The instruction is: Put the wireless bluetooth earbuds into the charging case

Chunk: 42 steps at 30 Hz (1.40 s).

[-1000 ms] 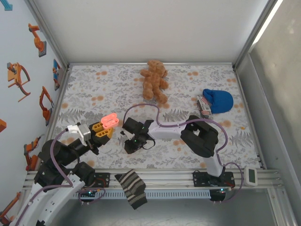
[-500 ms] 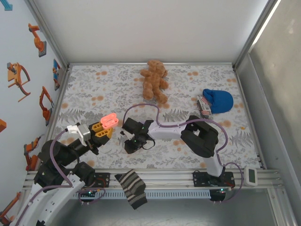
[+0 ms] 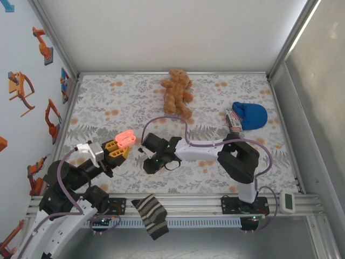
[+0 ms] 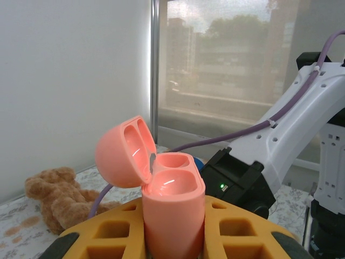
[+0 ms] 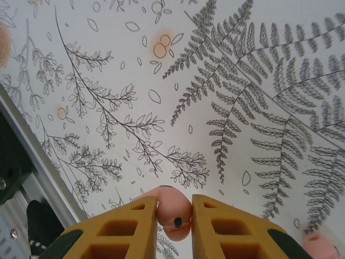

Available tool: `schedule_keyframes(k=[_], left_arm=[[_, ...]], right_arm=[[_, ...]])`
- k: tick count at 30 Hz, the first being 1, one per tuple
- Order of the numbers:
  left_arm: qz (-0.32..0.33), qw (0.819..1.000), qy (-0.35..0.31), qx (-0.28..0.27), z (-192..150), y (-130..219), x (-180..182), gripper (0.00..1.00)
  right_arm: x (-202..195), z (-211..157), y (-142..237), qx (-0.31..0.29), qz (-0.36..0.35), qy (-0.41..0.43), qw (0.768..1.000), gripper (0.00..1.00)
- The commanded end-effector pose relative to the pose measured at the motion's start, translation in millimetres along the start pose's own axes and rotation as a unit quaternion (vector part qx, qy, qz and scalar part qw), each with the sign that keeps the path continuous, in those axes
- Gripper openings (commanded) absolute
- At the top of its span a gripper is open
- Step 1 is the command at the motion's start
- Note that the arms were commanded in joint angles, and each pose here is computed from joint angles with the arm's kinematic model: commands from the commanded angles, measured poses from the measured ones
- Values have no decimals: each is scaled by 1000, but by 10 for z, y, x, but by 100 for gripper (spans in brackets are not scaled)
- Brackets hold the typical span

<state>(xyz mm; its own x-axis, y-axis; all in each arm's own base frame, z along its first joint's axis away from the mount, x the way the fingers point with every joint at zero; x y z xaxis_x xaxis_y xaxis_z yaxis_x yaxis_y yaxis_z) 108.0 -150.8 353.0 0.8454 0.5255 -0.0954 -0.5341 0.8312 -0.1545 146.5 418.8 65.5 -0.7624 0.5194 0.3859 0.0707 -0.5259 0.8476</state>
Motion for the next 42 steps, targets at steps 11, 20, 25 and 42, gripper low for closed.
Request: schedule_keyframes(k=[11, 20, 25, 42], left_arm=[[6, 1000, 9, -8, 7, -5, 24, 0], [9, 1000, 25, -4, -100, -92, 80, 0], [7, 999, 37, -1, -173, -177, 114, 0], [-15, 997, 76, 10, -361, -521, 187, 0]], right_arm=[[-102, 326, 1051, -116, -49, 42, 991, 21], [-117, 420, 1863, -192, -101, 75, 973, 20], [-68, 467, 2305, -233, -134, 112, 957, 20], [418, 862, 3238, -373, -139, 262, 879, 19]])
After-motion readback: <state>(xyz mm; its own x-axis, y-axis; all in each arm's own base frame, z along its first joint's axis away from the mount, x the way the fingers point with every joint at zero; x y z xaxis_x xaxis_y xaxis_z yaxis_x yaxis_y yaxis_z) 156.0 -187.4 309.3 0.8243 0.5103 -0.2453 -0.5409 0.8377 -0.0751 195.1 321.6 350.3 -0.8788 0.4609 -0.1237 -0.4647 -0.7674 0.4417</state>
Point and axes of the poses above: each hand's point on the last joint's axis, 136 mm out from that joint toward the fingers, its own y axis back along the fingers, its own x axis along the line the jaws close on, z = x × y, the point moved 1 cm from there along y, back along the fingers, and after that the axes turned 5 degrees about y, right-handed, at the moved point
